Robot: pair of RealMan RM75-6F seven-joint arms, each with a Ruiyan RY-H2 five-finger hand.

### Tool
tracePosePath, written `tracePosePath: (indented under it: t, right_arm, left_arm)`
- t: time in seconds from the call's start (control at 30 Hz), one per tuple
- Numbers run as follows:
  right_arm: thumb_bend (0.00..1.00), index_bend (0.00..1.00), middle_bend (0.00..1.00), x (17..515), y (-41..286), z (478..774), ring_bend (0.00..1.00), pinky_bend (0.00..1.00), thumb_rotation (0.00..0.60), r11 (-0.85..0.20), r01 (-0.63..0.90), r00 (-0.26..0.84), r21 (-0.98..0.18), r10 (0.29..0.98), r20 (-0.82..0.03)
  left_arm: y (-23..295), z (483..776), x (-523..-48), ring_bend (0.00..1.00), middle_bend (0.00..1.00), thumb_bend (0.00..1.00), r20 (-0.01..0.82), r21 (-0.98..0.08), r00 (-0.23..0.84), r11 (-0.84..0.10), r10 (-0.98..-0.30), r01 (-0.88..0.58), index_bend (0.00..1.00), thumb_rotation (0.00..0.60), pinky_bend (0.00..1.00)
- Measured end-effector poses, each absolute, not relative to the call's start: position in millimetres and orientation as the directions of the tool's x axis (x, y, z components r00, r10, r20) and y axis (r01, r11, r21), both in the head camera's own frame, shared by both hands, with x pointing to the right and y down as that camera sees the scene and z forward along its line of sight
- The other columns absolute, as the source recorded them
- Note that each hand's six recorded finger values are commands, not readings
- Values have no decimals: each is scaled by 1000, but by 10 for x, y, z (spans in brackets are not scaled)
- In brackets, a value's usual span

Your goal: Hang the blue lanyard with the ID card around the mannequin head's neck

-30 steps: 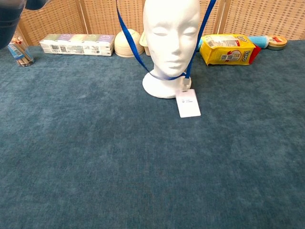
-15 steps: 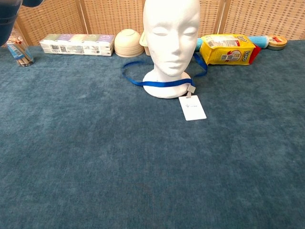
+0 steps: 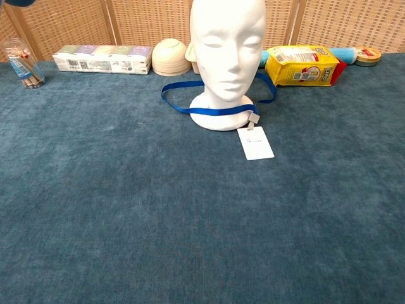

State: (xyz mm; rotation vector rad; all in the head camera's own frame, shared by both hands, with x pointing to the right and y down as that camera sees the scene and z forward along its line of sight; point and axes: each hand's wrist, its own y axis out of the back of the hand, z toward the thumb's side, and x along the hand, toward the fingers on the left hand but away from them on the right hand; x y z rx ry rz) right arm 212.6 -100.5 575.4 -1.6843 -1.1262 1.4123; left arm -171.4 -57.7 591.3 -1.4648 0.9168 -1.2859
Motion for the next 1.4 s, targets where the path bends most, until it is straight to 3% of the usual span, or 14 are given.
tracePosePath:
  t: [0.2, 0.4, 0.67, 1.0, 1.4]
  right_arm:
    - [487, 526, 873, 2232, -932, 5651, 994, 1000, 0, -369, 234, 33, -899, 928, -372]
    - [498, 516, 822, 2368, -727, 5555, 961, 959, 0, -345, 276, 33, -897, 936, -350]
    - [508, 508, 795, 2641, -346, 5421, 933, 947, 0, -300, 308, 32, -903, 952, -305]
    - [513, 508, 772, 3009, 276, 5338, 896, 922, 0, -267, 311, 27, -912, 962, -272]
    - [513, 508, 735, 3343, 868, 5291, 841, 882, 0, -291, 253, 19, -923, 955, -295]
  left_arm:
    - [-454, 5841, -1945, 984, 979, 229, 289, -957, 153, -288, -945, 27, 633, 454, 995]
    - [-223, 5829, -2344, 795, 804, 191, 329, -944, 132, -326, -935, 38, 546, 450, 865]
    - [237, 5834, -2971, 640, 654, 158, 394, -919, 111, -390, -912, 62, 466, 452, 727]
    - [833, 5822, -3639, 600, 622, 151, 432, -902, 68, -431, -899, 24, 446, 453, 672]
    - [1580, 5566, -4355, 596, 619, 150, 353, -934, 25, -353, -935, -54, 446, 452, 661]
